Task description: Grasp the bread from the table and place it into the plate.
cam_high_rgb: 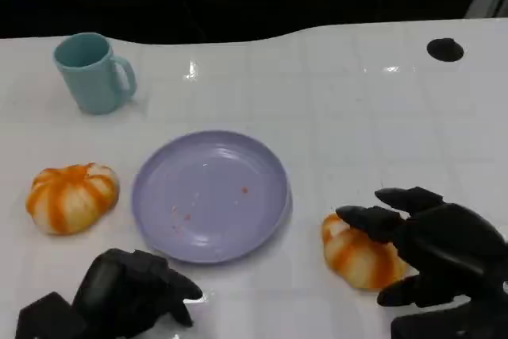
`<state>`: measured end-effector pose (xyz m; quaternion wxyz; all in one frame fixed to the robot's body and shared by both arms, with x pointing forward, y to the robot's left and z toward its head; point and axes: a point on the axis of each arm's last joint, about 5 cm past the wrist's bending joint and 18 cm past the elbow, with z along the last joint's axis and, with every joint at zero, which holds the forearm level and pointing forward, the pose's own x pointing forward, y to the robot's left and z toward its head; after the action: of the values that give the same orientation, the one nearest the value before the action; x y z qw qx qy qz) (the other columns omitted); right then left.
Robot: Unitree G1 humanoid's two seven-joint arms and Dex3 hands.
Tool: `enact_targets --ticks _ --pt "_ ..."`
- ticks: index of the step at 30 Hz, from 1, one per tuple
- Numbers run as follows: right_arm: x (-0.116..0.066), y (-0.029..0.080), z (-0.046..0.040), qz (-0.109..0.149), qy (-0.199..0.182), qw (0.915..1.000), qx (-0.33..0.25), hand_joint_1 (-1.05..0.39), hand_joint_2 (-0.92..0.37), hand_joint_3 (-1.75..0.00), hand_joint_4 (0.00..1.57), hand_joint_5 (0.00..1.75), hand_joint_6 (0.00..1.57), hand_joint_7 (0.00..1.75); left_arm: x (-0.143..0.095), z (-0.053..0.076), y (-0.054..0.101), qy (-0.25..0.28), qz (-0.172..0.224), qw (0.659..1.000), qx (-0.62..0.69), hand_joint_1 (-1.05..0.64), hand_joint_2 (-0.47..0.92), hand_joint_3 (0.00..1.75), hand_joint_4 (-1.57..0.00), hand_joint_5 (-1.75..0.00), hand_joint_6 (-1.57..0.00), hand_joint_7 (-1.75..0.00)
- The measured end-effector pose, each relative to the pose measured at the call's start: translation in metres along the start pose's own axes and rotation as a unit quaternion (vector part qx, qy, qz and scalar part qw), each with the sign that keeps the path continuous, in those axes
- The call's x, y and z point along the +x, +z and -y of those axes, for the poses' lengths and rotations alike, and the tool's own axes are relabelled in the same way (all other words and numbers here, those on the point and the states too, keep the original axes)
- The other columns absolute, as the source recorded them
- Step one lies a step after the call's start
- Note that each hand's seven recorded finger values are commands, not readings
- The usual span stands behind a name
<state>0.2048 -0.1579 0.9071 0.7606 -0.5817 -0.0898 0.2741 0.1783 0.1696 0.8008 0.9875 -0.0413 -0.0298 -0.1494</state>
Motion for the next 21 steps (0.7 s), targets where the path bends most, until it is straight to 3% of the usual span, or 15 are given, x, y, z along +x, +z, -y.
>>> enact_targets --ticks 10,11,13,14,15,16,17,19,21 --pt "0.016 -0.005 -0.0135 -0.01 0.03 0.9993 -0.017 -0.66 -0.92 -0.02 0.02 0.19 0.24 0.01 -0.001 0.002 0.0 0.001 -0.001 1.0 0.007 -1.05 0.92 0.1 -1.3 -1.03 -1.54 -0.28" --pt "0.018 -0.006 -0.015 -0.011 0.033 0.9992 -0.02 -0.64 -0.92 -0.03 0.03 0.2 0.27 0.02 -0.001 0.002 0.0 0.001 0.0 1.0 0.007 -1.05 0.92 0.1 -1.3 -1.03 -1.54 -0.28" --pt "0.02 -0.006 -0.0168 -0.009 0.032 0.9992 -0.023 -0.52 -0.92 -0.13 0.21 0.3 0.44 0.08 -0.001 0.002 0.0 0.001 0.0 1.0 0.007 -1.05 0.92 0.11 -1.29 -1.03 -1.54 -0.28" --pt "0.022 -0.007 -0.0182 -0.009 0.029 0.9993 -0.021 -0.45 -0.92 -0.19 0.36 0.38 0.55 0.13 -0.001 0.002 0.0 0.001 0.0 1.0 0.007 -1.05 0.92 0.11 -1.29 -1.03 -1.54 -0.28" --pt "0.023 -0.007 -0.0202 -0.009 0.021 0.9996 -0.015 -0.4 -0.92 -0.25 0.5 0.59 0.69 0.15 -0.001 0.002 0.0 0.001 0.0 1.0 0.007 -1.05 0.92 0.11 -1.29 -1.03 -1.54 -0.28" --pt "0.024 -0.007 -0.023 -0.007 0.007 1.0 0.0 -0.34 -0.91 -0.42 0.73 0.99 0.95 0.27 -0.002 0.002 0.0 0.001 0.0 1.0 0.007 -1.05 0.92 0.1 -1.29 -1.03 -1.54 -0.28" --pt "0.026 -0.008 -0.0261 -0.005 -0.011 0.9997 0.02 -0.32 -0.84 -0.62 0.8 1.32 1.02 0.48 -0.002 0.002 0.0 0.001 0.0 1.0 0.007 -1.05 0.92 0.1 -1.29 -1.03 -1.54 -0.28" --pt "0.029 -0.009 -0.0322 0.001 -0.058 0.9971 0.049 -0.32 -0.71 -0.88 0.88 1.66 0.92 0.93 -0.002 0.002 0.001 0.001 0.001 1.0 0.008 -1.05 0.92 0.1 -1.29 -1.03 -1.54 -0.28" --pt "0.031 -0.012 -0.0359 0.009 -0.093 0.9943 0.053 -0.33 -0.65 -0.94 0.86 1.73 0.85 1.08 -0.001 0.002 0.001 0.001 0.002 1.0 0.008 -1.05 0.92 0.1 -1.29 -1.03 -1.54 -0.28"
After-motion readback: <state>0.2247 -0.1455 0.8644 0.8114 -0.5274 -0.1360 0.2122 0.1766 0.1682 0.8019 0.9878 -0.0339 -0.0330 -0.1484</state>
